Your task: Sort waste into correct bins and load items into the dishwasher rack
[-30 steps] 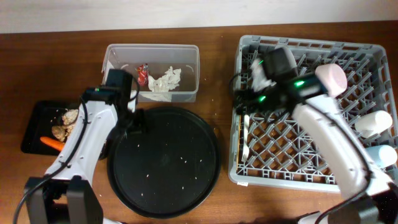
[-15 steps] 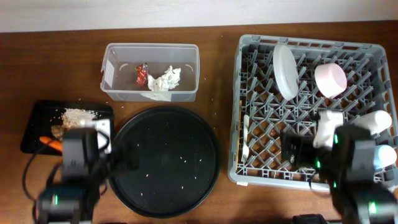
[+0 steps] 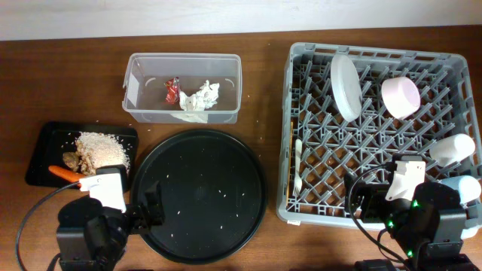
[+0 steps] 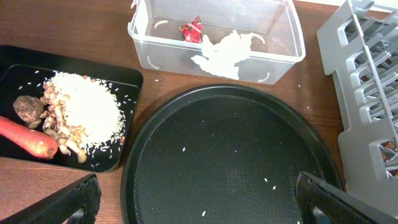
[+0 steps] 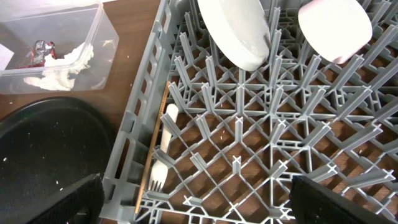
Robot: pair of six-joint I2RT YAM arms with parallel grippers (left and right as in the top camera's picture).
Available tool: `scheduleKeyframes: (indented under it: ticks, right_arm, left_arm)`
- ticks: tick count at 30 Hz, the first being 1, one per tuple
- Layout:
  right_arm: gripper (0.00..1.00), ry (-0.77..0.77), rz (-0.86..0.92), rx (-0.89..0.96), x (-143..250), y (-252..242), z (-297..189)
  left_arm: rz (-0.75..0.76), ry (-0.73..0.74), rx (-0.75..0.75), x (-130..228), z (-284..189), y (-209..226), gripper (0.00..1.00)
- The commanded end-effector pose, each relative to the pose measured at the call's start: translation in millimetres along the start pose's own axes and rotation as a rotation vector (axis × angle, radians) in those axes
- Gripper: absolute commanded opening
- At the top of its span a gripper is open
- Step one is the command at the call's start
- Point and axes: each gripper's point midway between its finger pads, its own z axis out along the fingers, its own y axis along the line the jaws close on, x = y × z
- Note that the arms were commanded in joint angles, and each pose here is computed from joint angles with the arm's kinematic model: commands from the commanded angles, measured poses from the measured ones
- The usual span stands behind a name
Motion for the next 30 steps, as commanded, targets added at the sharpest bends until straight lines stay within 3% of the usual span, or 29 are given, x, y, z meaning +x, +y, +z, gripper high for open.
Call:
scheduleKeyframes:
  ticks: [1,13,22,30]
  right_arm:
    - [0.98,0.003,0.006,0.019,2,-4,1]
    - [0.98,-0.018,0.005,0.066,8,-13,-8]
    - [0.98,-0.566,-0.062,-0.050,-5,-5,10]
    - [0.98,-0.780,-0.257,0.000,-4,-9,53]
  left_arm:
    - [0.015,0.002,0.006,2,1,-1,0.99]
    - [0.015,0.002,0.007,2,1,-1,0.99]
    - [0.015,0.001,0.006,2,1,-1,0.99]
    - [0.015,0.002,0.007,2,1,-1,0.99]
